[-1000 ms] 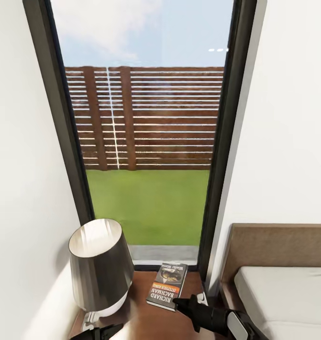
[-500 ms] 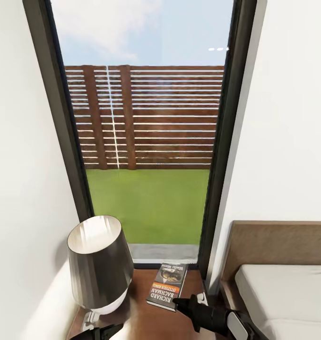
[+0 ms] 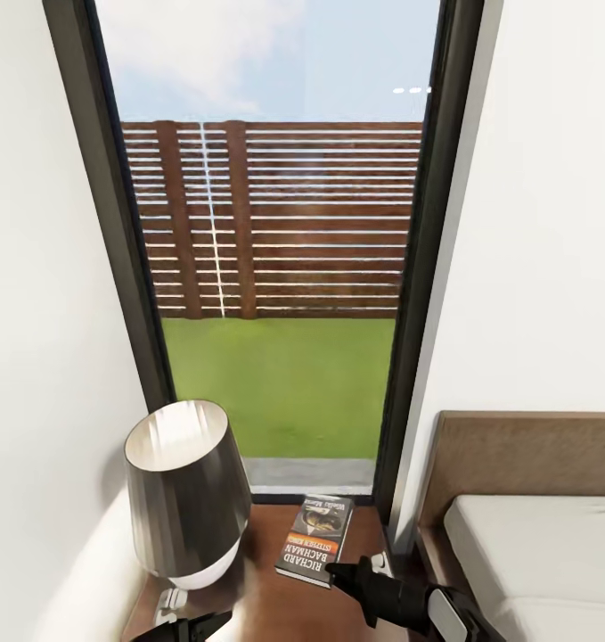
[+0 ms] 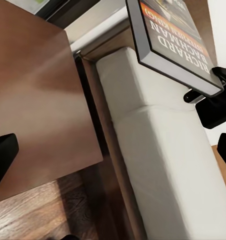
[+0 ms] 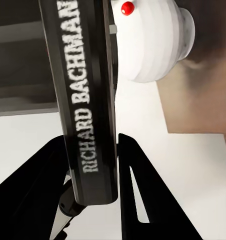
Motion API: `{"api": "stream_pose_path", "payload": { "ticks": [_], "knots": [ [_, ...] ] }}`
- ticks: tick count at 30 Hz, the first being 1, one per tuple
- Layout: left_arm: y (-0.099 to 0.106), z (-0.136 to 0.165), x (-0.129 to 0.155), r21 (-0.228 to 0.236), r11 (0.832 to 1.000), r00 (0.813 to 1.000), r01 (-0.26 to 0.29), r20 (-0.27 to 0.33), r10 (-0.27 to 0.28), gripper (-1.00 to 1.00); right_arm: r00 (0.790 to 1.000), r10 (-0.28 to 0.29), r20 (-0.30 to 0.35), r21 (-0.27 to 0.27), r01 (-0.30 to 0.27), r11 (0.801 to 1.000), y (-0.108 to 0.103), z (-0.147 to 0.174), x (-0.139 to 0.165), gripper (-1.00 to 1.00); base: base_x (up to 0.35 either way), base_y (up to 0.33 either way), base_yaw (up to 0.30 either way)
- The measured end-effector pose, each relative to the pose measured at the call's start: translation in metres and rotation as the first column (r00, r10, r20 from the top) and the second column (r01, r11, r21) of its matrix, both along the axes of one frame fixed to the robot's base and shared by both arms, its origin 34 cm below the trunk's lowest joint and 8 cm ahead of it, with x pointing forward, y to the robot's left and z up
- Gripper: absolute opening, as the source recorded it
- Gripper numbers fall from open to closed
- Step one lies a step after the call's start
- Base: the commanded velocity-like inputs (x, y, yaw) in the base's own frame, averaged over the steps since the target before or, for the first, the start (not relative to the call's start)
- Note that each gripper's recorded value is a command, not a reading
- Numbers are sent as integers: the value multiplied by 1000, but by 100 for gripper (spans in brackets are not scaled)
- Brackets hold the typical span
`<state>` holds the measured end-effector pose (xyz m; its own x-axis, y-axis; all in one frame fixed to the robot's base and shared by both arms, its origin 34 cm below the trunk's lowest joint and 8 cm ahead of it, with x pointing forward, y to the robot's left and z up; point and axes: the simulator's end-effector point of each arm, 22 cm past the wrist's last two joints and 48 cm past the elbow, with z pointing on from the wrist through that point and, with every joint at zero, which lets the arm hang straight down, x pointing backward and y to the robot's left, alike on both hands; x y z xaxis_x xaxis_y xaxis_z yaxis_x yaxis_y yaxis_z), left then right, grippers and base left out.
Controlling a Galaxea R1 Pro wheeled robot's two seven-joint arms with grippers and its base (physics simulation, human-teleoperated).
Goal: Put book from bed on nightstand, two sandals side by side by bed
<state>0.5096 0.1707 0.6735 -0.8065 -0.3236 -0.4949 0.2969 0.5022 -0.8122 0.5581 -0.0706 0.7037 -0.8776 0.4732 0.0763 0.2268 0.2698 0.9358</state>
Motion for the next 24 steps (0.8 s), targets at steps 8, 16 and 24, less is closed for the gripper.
{"api": "stream_pose_path", "payload": {
  "ticks": [8, 16, 24],
  "knots": [
    [0, -13, 0, 1, 1000, 1000, 0, 0, 0, 100, 1000, 0, 0, -1, 0, 1000, 0, -13, 0, -100, 0, 0, 0],
    [-1, -22, -1, -2, 1000, 1000, 5, 5, -5, 100, 1000, 0, 0, 2, 0, 1000, 1, -23, -1, -100, 0, 0, 0],
    [-14, 25, 43, -12, 999, 993, 36, 110, -35, 100, 1000, 1, 1, 1, -1, 1000, 1, -23, -1, -100, 0, 0, 0]
  ]
}}
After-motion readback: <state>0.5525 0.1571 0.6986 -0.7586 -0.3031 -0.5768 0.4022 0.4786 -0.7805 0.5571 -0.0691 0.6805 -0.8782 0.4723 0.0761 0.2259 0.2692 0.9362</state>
